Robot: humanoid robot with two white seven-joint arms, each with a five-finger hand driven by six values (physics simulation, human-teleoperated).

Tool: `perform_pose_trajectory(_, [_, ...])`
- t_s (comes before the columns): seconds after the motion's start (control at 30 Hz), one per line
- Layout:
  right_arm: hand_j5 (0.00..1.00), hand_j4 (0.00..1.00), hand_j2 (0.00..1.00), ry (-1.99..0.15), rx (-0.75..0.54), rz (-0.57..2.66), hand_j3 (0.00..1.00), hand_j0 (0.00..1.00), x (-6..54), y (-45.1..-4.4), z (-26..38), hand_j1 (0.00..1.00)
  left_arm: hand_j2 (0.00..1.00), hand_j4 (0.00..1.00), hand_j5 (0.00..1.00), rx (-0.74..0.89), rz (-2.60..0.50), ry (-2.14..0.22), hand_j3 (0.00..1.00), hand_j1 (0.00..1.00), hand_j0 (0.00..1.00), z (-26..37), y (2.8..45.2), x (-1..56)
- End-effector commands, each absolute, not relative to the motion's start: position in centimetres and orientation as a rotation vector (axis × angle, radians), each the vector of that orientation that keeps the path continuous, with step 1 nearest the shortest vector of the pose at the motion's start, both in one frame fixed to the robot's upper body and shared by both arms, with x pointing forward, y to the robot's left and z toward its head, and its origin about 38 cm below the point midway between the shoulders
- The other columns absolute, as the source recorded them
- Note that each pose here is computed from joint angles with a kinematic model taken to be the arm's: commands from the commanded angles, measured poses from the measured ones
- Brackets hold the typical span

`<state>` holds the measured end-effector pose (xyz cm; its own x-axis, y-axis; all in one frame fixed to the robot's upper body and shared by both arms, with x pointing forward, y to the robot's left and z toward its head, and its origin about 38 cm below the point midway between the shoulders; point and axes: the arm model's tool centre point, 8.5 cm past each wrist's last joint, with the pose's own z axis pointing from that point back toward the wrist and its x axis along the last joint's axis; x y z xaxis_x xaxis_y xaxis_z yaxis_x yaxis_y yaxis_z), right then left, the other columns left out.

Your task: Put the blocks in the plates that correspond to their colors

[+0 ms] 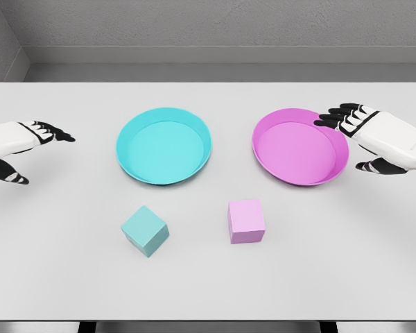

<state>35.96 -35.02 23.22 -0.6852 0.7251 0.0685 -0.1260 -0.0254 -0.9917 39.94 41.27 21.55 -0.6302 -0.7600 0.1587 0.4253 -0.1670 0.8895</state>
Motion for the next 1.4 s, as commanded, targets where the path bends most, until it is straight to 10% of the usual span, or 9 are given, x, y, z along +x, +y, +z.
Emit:
perform_pose_trajectory(0.0, [1.0, 1.0, 1.0, -1.642, -0.632, 1.774, 1.0, 1.0, 36.0, -35.1, 23.3, 1.0, 1.0, 1.0, 1.0, 0.411, -1.898, -1.306, 1.0, 1.0, 1.0, 21.8, 40.7, 39.9])
perform_pose_trajectory(0.33, [1.0, 1.0, 1.0, -1.612, -0.576, 1.898, 1.0, 1.0, 36.6, -33.5, 24.0, 1.0, 1.0, 1.0, 1.0, 0.259, -2.065, -1.352, 1.0, 1.0, 1.0, 20.3, 35.0, 36.8])
perform_pose_trajectory(0.77, [1.0, 1.0, 1.0, -1.486, -0.092, 2.453, 1.0, 1.0, 36.0, -21.3, 19.8, 1.0, 1.0, 1.0, 1.0, 0.12, -2.16, -1.475, 1.0, 1.0, 1.0, 20.6, 29.7, 34.2])
perform_pose_trajectory(1.37, [1.0, 1.0, 1.0, -1.512, -0.032, 2.542, 1.0, 1.0, 35.9, -18.1, 20.0, 1.0, 1.0, 1.0, 1.0, 0.013, -2.231, -1.491, 1.0, 1.0, 1.0, 16.6, 25.0, 33.3])
